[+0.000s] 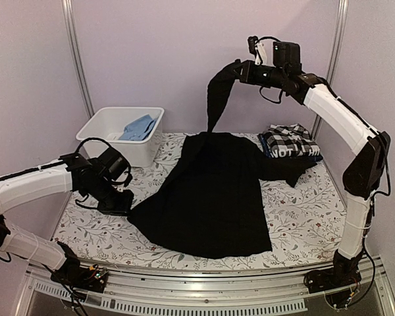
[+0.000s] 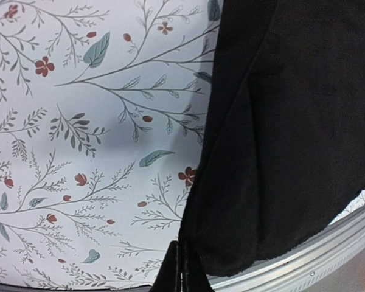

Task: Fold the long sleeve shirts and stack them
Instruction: Fold the flattened shirt at the center of the board.

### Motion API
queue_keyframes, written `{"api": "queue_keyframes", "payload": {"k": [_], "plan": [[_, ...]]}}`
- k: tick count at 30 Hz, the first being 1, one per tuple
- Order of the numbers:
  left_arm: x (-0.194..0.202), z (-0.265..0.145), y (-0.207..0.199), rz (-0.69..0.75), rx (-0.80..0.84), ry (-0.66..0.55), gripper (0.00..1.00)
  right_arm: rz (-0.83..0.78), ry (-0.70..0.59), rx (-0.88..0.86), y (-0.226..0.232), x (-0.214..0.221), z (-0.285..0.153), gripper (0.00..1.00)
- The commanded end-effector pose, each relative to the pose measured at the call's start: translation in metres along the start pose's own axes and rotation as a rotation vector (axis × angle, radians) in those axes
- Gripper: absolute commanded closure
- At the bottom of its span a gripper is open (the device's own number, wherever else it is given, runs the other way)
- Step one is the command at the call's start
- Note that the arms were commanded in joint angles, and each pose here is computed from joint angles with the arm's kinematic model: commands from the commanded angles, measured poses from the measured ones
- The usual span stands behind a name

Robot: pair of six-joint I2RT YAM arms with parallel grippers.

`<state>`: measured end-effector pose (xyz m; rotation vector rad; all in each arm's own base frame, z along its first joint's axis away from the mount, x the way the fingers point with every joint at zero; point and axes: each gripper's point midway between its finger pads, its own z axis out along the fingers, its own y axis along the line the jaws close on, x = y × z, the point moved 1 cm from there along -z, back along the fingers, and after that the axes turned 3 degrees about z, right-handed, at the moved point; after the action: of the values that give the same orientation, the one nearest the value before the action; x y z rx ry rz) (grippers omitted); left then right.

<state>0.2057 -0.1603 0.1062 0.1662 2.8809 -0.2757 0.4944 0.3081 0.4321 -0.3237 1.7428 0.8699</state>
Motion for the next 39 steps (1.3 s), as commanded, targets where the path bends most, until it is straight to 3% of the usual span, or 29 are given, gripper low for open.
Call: {"api": "queue_keyframes", "payload": {"k": [1,9,16,23,31,39], "plan": [[-0.024,-0.024,-0.029,0.033,0.137,-0.055,1.0,-0.042,-0.059,-0.053,0.023,-0.028,-0.022,1.0],[-0.063,-0.075,-0.078,0.029,0.372,-0.157,1.0,0.01,0.149,-0.055,0.015,0.069,0.01,1.0],[-0.05,-0.038,-0.039,-0.025,0.22,-0.105,1.0,0.026,0.235,-0.056,0.014,0.113,0.023,1.0],[-0.033,-0.012,0.004,-0.066,0.077,-0.073,1.0,-0.013,0.184,-0.028,0.018,0.091,0.013,1.0],[-0.012,0.0,-0.035,0.011,0.25,0.021,1.0,-0.071,0.042,-0.069,0.048,0.027,-0.013,1.0],[0.004,0.008,-0.092,0.155,0.339,0.071,1.0,-0.097,0.012,-0.056,0.055,0.011,-0.034,1.0]]}}
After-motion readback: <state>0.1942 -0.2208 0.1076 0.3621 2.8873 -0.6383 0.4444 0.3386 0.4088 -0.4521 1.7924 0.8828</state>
